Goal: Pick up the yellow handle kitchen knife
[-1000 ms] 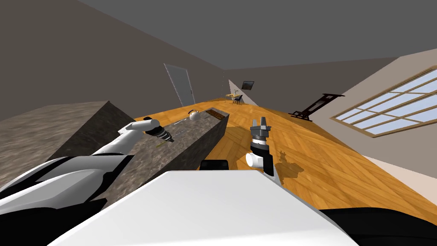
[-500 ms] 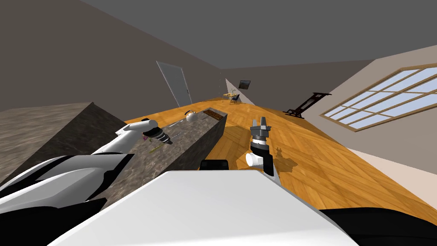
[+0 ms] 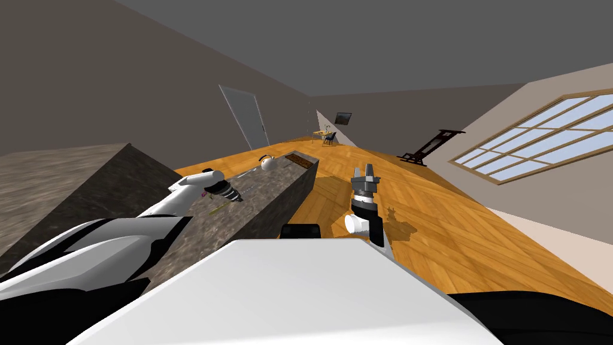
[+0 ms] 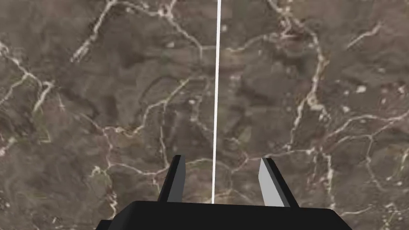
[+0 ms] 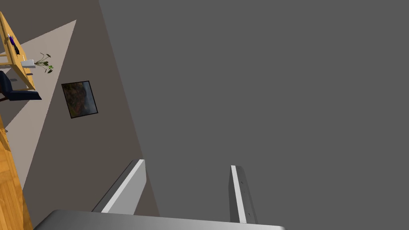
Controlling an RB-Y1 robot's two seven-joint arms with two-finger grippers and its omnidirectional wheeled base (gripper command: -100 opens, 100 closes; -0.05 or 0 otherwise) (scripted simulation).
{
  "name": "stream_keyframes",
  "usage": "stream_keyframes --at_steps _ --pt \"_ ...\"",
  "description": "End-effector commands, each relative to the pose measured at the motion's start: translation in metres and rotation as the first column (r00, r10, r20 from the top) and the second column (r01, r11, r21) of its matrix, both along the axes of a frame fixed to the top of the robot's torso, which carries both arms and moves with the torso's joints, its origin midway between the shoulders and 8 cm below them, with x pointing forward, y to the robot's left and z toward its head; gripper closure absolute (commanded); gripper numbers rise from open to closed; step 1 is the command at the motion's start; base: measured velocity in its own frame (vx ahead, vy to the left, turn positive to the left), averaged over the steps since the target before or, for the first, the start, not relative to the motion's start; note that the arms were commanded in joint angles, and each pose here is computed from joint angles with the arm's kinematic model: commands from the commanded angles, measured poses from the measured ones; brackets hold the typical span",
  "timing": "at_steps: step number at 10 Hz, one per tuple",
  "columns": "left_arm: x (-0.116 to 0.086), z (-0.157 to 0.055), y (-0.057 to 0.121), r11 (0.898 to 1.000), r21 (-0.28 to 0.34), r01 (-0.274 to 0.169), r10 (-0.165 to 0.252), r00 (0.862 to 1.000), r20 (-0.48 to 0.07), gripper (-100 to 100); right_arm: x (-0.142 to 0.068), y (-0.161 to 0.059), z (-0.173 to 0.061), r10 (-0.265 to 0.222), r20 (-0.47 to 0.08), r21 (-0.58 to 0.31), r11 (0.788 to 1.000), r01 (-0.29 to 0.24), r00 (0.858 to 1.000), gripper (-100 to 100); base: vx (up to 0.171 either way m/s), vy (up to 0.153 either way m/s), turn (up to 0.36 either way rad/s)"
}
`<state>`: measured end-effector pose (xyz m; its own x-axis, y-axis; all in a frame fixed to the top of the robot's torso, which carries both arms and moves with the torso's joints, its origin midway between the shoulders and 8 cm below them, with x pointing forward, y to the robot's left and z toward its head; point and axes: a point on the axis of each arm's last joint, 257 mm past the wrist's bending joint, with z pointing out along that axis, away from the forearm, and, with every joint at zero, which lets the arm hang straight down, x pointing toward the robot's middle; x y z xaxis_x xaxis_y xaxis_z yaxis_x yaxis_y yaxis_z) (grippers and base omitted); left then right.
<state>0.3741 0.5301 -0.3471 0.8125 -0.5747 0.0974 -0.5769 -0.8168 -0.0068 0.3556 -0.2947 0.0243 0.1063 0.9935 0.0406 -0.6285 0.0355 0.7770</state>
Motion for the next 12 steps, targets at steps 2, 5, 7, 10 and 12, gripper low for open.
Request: stream_keyframes --at_steps 2,5,7,10,12 --pt "0.0 0.0 0.0 1.0 -0.001 -0.001 0.001 1.0 0.0 100 0.0 0.0 0.0 0.0 0.0 0.0 1.0 0.0 1.0 0 0.0 0.0 0.0" --pt "0.002 0.002 0.001 1.0 0.002 0.0 0.0 1.0 0.005 0 0.0 0.0 0.0 0.0 0.0 0.0 1.0 0.0 1.0 0 0.0 0.0 0.0" --pt "0.03 0.034 -0.006 1.0 -0.002 0.02 -0.02 0.996 0.083 -100 0.0 0.0 0.0 0.0 0.0 0.0 1.0 0.0 1.0 0 0.046 -0.04 0.075" --pt "0.048 0.053 -0.027 0.998 -0.029 0.053 -0.049 0.99 0.134 -100 0.0 0.0 0.0 0.0 0.0 0.0 1.0 0.0 1.0 0 0.098 -0.083 0.086" --pt "0.054 0.062 -0.039 0.996 -0.046 0.073 -0.065 0.986 0.153 -100 0.0 0.0 0.0 0.0 0.0 0.0 1.0 0.0 1.0 0 0.046 -0.046 0.056"
